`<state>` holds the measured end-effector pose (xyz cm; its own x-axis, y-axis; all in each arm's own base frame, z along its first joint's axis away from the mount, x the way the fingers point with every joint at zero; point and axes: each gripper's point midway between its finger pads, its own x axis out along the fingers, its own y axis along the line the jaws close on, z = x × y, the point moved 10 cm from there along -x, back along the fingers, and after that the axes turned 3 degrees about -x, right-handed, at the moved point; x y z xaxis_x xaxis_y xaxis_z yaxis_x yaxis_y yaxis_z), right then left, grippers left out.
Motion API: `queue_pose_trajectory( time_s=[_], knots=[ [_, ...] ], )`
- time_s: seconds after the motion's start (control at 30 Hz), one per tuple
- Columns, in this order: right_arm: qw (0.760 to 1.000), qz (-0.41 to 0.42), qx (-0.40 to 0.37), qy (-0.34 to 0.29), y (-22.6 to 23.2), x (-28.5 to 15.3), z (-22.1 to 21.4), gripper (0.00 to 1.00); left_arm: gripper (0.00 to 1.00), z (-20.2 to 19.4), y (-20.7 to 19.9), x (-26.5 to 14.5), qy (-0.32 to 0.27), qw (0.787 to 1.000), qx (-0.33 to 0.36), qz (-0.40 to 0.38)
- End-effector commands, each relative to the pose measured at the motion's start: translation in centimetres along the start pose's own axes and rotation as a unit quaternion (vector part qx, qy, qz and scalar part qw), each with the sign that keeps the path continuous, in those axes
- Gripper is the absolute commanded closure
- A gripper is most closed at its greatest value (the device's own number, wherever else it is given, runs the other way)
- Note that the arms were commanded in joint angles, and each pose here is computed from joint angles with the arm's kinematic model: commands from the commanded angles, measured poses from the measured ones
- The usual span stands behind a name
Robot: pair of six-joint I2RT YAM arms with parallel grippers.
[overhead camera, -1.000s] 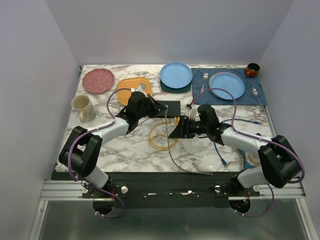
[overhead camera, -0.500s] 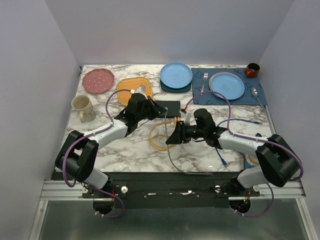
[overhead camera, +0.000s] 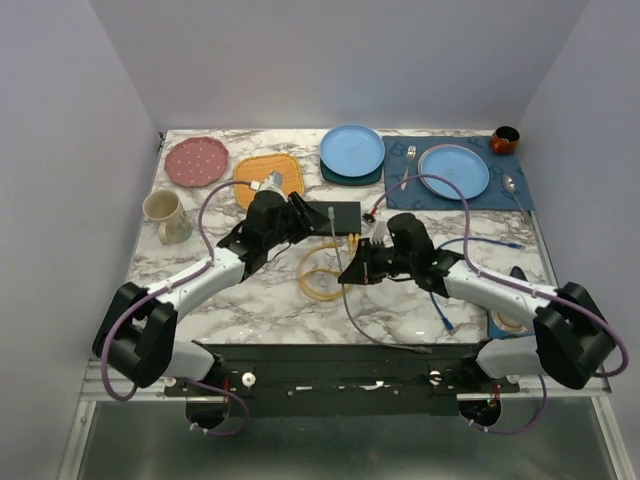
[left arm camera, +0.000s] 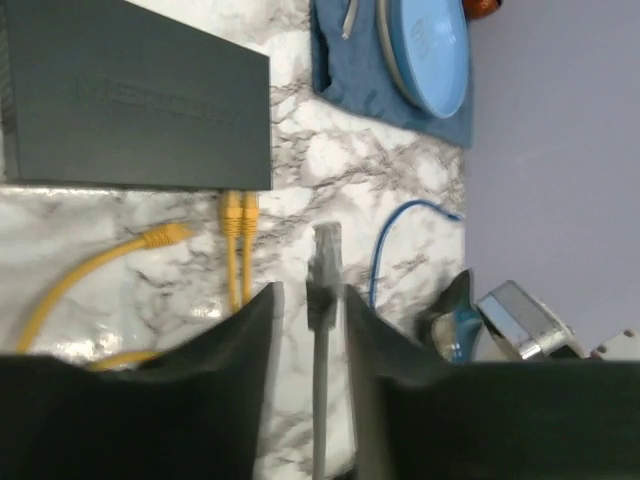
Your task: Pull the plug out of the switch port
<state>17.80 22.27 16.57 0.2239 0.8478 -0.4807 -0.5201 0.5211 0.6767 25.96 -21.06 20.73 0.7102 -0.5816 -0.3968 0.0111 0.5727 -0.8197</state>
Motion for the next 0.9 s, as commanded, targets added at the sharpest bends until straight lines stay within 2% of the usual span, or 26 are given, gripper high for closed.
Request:
queue_pose_trajectory(
  time_s=[0.0, 0.03, 0.07, 0.17, 0.27, 0.33, 0.4, 0.43, 0.5, 0.53, 0.67, 0.73, 0.77, 0.8, 0.87],
  knots=[
    [0.982, -0.16, -0.036, -0.088, 1.1, -3.6, 3.3, 0.99, 0.3, 1.3, 1.1, -3.1, -0.07, 0.996, -0.004, 0.062],
    [0.976, -0.181, -0.041, -0.11, 1.8, -4.6, 4.8, 0.99, 0.27, 1.5, 1.3, -3.6, -0.081, 0.995, -0.01, 0.064],
    [0.971, -0.213, -0.032, -0.104, 1.6, -5.6, 4.7, 0.99, 0.18, 1.8, 1.5, -4.0, -0.092, 0.993, -0.021, 0.066],
    [0.946, -0.29, -0.001, -0.142, 0.8, -8.2, 6.9, 0.99, 0.14, 2.1, 1.7, -4.8, -0.113, 0.991, -0.035, 0.07],
    [0.924, -0.333, 0.071, -0.172, -1.6, -10.2, 8.1, 0.99, 0.14, 1.8, 1.9, -4.4, -0.099, 0.991, -0.044, 0.074],
    [0.901, -0.359, 0.146, -0.196, -4.3, -11.5, 8.5, 0.99, 0.15, 1.4, 2.4, -3.8, -0.081, 0.992, -0.056, 0.084],
    [0.889, -0.358, 0.199, -0.202, -6.4, -12.1, 8.6, 0.99, 0.17, 0.8, 3.1, -3.2, -0.063, 0.991, -0.066, 0.096],
    [0.872, -0.368, 0.243, -0.213, -8.2, -12.8, 8.8, 0.99, 0.18, 0.6, 3.3, -3.1, -0.055, 0.991, -0.069, 0.098],
    [0.853, -0.38, 0.277, -0.224, -10.1, -13.4, 8.9, 0.99, 0.2, 0.3, 3.8, -2.9, -0.047, 0.991, -0.072, 0.106],
    [0.834, -0.395, 0.308, -0.23, -11.6, -13.8, 8.9, 0.99, 0.2, 0.2, 3.8, -2.9, -0.046, 0.991, -0.072, 0.106],
    [0.797, -0.414, 0.36, -0.254, -14.3, -14.4, 9.4, 0.99, 0.2, 0.0, 4.1, -3.4, -0.049, 0.991, -0.068, 0.106],
    [0.793, -0.416, 0.363, -0.256, -14.7, -14.3, 9.9, 0.75, 0.2, -0.1, 4.2, -3.6, -0.05, 0.991, -0.068, 0.106],
    [0.784, -0.421, 0.371, -0.265, -15.3, -15.0, 10.2, 0.61, 0.2, -0.3, 4.4, -3.8, -0.046, 0.99, -0.068, 0.113],
    [0.781, -0.42, 0.374, -0.272, -15.3, -15.3, 10.3, 0.42, 0.19, -0.4, 4.6, -4.0, -0.048, 0.99, -0.067, 0.114],
    [0.771, -0.411, 0.383, -0.299, -15.3, -16.0, 10.4, 0.3, 0.17, -0.5, 4.7, -4.4, -0.051, 0.99, -0.067, 0.115]
  ],
)
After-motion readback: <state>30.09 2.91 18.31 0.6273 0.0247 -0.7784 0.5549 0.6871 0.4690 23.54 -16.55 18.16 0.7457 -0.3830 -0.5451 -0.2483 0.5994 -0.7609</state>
